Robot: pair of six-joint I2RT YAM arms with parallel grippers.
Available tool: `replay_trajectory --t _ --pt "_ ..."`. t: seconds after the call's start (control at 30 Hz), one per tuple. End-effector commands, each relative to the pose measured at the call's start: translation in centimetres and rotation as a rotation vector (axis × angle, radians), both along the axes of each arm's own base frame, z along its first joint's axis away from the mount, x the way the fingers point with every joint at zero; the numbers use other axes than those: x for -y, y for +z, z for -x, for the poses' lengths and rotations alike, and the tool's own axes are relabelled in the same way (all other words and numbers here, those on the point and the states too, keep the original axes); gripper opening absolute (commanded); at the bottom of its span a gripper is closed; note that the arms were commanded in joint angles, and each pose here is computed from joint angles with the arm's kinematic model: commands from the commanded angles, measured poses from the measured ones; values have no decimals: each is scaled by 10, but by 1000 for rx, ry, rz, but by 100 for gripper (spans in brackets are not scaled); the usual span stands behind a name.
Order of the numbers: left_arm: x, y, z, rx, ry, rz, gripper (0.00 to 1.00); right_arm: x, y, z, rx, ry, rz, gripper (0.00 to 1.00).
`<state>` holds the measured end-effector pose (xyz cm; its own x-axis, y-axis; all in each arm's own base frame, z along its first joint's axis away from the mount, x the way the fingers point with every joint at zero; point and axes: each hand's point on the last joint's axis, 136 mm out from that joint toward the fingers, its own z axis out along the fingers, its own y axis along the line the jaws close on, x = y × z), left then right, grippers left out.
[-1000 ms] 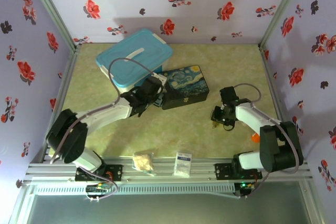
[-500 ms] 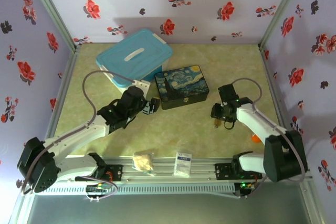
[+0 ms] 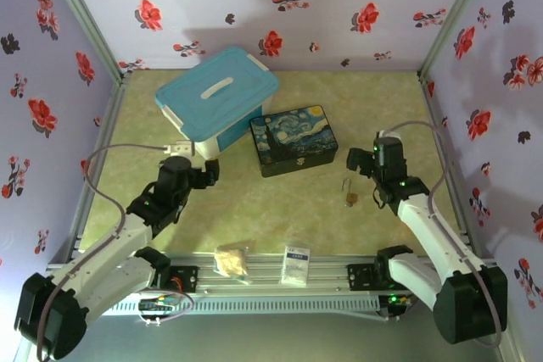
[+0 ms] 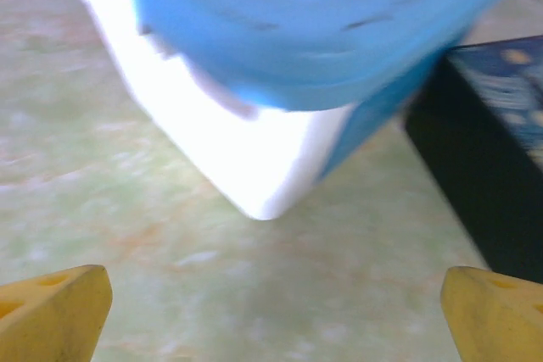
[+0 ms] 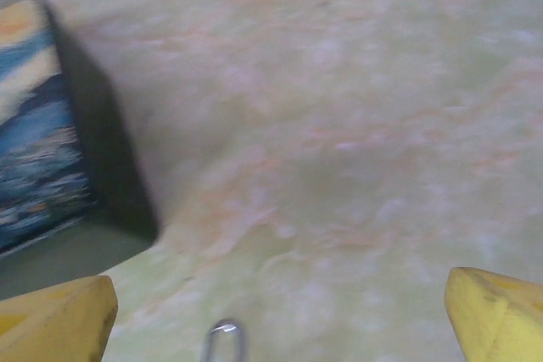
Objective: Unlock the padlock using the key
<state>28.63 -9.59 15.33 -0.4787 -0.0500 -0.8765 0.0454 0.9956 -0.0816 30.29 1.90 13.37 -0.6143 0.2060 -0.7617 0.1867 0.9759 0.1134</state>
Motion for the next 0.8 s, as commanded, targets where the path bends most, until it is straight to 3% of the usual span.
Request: replay_trajectory --t 0.0,0.13,0.27,0.37,0.43,0.6,0.77 --pt "-28 6 -9 69 130 -107 100 25 4 -13 129 -52 99 99" --pt "-44 15 -17 119 201 -223 100 35 -8 -18 189 -20 234 99" --pt "-55 24 -31 182 226 -326 100 33 -19 -27 244 -13 224 99" --pt "-66 19 -49 155 215 -441 100 27 -18 -39 277 10 208 99" --pt "-81 13 -57 162 235 -393 100 29 -14 -47 322 -6 216 99" --pt "-118 -11 -69 225 291 -138 100 40 -13 -66 351 -49 234 99" --pt "-127 -25 -90 208 286 -165 100 50 -23 -81 357 -81 134 99"
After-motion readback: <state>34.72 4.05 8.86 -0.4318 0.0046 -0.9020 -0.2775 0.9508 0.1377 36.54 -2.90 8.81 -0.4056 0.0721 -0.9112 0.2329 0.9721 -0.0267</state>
